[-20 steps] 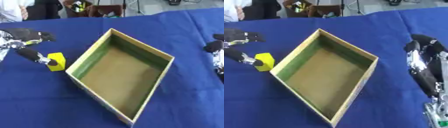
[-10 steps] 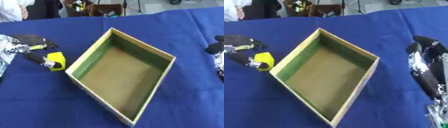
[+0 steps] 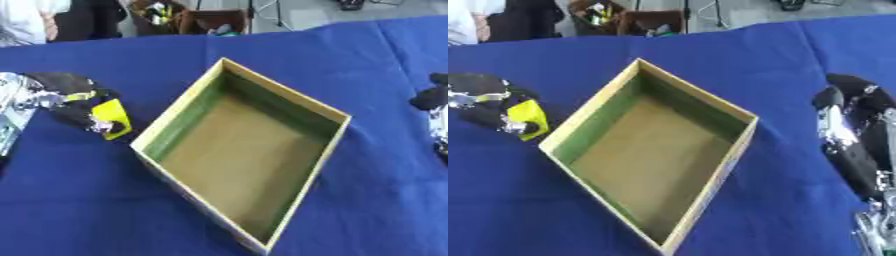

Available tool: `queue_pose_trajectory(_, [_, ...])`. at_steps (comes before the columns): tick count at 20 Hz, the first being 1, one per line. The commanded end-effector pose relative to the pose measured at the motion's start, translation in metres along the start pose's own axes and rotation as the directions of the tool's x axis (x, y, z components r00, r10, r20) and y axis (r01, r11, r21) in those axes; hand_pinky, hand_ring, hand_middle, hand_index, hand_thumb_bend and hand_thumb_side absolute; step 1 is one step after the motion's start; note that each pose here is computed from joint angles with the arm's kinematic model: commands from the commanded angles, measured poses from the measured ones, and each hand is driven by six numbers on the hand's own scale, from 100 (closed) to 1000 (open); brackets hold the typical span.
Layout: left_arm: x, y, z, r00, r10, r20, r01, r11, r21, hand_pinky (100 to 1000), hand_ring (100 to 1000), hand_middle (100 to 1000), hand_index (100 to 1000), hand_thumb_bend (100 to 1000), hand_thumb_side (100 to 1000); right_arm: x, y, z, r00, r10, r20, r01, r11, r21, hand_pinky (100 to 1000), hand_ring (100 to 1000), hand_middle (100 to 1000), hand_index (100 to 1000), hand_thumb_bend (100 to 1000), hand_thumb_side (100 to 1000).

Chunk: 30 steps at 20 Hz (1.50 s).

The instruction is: Pick up objects on the table and place them in the box.

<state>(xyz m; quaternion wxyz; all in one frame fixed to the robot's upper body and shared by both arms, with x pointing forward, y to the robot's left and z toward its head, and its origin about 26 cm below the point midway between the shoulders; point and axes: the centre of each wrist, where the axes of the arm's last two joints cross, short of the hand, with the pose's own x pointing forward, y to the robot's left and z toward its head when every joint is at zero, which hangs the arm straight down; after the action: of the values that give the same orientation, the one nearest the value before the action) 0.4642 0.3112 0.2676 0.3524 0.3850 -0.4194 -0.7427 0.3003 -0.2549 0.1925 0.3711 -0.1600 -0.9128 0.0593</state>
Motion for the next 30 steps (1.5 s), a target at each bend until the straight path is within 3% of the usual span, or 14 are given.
queue_pose_trajectory(1, [-0.002,-0.003,0.002,0.996,-0.053,0.069,0.06,0.993,-0.098,454,536,641,979,417,946,0.003,-0.002,-0.003,1.0,0.01,0.017,-0.01,1.0,-0.001,701,622,561,755,100,532])
queue_pose_trajectory(2, [-0.002,-0.003,0.001,0.996,-0.05,0.07,0.056,0.994,-0.094,414,510,610,947,341,896,0.003,-0.002,-0.002,1.0,0.01,0.016,-0.01,1.0,-0.001,701,622,561,755,100,533])
queue_pose_trajectory(9, [0.001,-0.003,0.0,0.998,-0.018,0.055,0.021,0.998,-0.058,270,422,512,833,106,745,0.003,-0.002,-0.002,1.0,0.008,0.01,-0.008,1.0,-0.004,701,622,561,756,100,535])
queue_pose_trajectory(18, [0.0,0.001,0.003,0.999,-0.004,0.042,0.003,1.0,0.009,210,403,520,798,100,528,0.002,-0.003,-0.001,1.0,0.006,0.005,-0.006,1.0,-0.005,701,623,560,756,100,537])
queue_pose_trajectory(19, [0.0,0.002,0.004,0.999,-0.004,0.039,0.003,1.0,0.02,190,395,517,785,100,709,0.002,-0.003,-0.001,1.0,0.006,0.004,-0.006,1.0,-0.006,701,623,560,756,100,539])
queue_pose_trajectory(20, [0.0,0.004,0.005,0.999,-0.002,0.035,0.0,0.999,0.045,188,395,518,782,100,497,0.002,-0.003,-0.001,1.0,0.005,0.003,-0.005,1.0,-0.005,701,623,560,756,100,539])
queue_pose_trajectory(30, [-0.002,0.025,0.018,0.999,0.017,0.029,-0.021,0.987,0.161,159,380,515,758,100,396,0.001,-0.004,0.001,1.0,0.006,-0.008,-0.006,1.0,-0.001,701,624,560,756,100,539])
